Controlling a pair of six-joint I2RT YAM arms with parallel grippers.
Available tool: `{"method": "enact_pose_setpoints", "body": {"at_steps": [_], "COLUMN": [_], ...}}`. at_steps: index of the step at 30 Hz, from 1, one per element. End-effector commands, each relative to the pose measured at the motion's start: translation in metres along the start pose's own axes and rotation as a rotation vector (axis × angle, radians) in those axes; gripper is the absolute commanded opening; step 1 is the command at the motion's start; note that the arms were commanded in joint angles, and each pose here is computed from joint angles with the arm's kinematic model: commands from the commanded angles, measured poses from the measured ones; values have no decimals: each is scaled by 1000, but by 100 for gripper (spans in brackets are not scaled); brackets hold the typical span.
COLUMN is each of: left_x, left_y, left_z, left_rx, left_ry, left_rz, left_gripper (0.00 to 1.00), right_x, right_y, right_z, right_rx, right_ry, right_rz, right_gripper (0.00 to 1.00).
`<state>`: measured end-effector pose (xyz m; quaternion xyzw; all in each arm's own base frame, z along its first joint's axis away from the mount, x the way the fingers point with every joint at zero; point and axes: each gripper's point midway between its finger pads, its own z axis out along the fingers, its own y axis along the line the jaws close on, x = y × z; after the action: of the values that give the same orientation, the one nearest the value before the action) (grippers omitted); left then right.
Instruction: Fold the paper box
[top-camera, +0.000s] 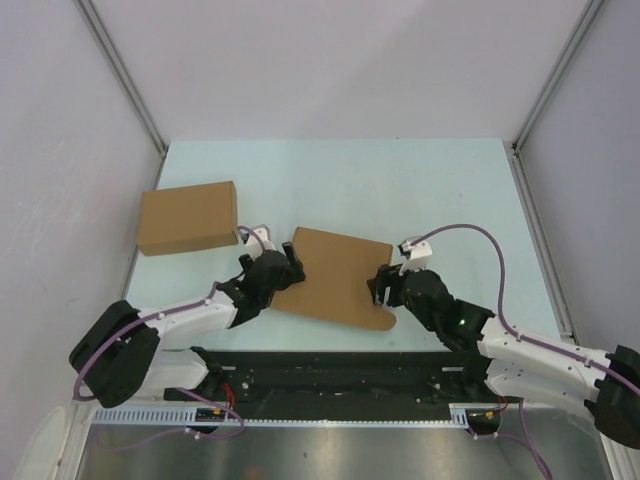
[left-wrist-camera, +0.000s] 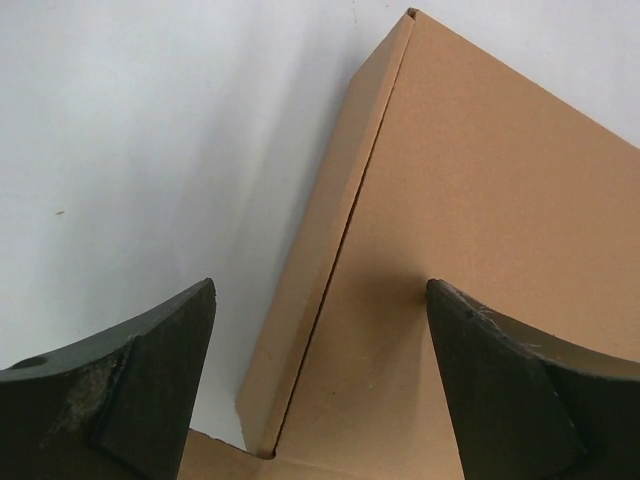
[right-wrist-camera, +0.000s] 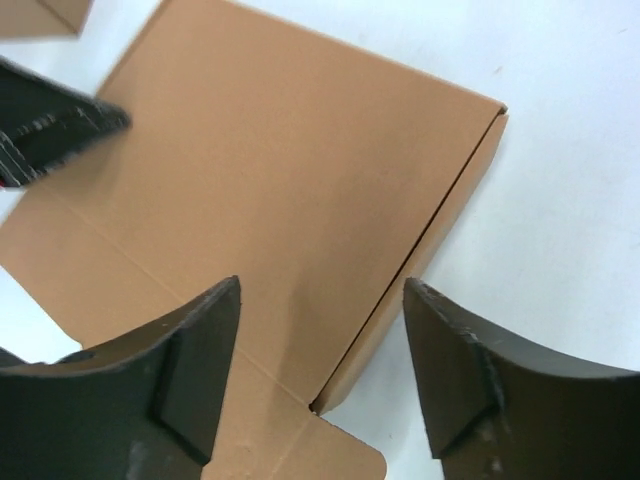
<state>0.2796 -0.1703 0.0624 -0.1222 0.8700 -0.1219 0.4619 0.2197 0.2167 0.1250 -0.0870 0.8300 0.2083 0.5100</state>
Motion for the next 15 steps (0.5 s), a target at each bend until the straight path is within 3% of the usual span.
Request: {"method": "enact_pose_setpoints", "body": {"at_steps": [1,10,15], "left_x": [30,39,38], "left_y": [7,13,14], "left_z": [7,4,-1], "left_rx": [-8,12,48], "left_ry": [95,90,68], "left_rz": [-38,-75,-108], "left_gripper": [89,87,87], "right_x": [-25,-14,7], "right_y": [-9,-33,-21], "right_z": [-7,17,24], "right_rx": [29,-29,-141], "right_ry": [-46,33,113], "right_rz": [117,345,458], "right_gripper": [74,81,82]}}
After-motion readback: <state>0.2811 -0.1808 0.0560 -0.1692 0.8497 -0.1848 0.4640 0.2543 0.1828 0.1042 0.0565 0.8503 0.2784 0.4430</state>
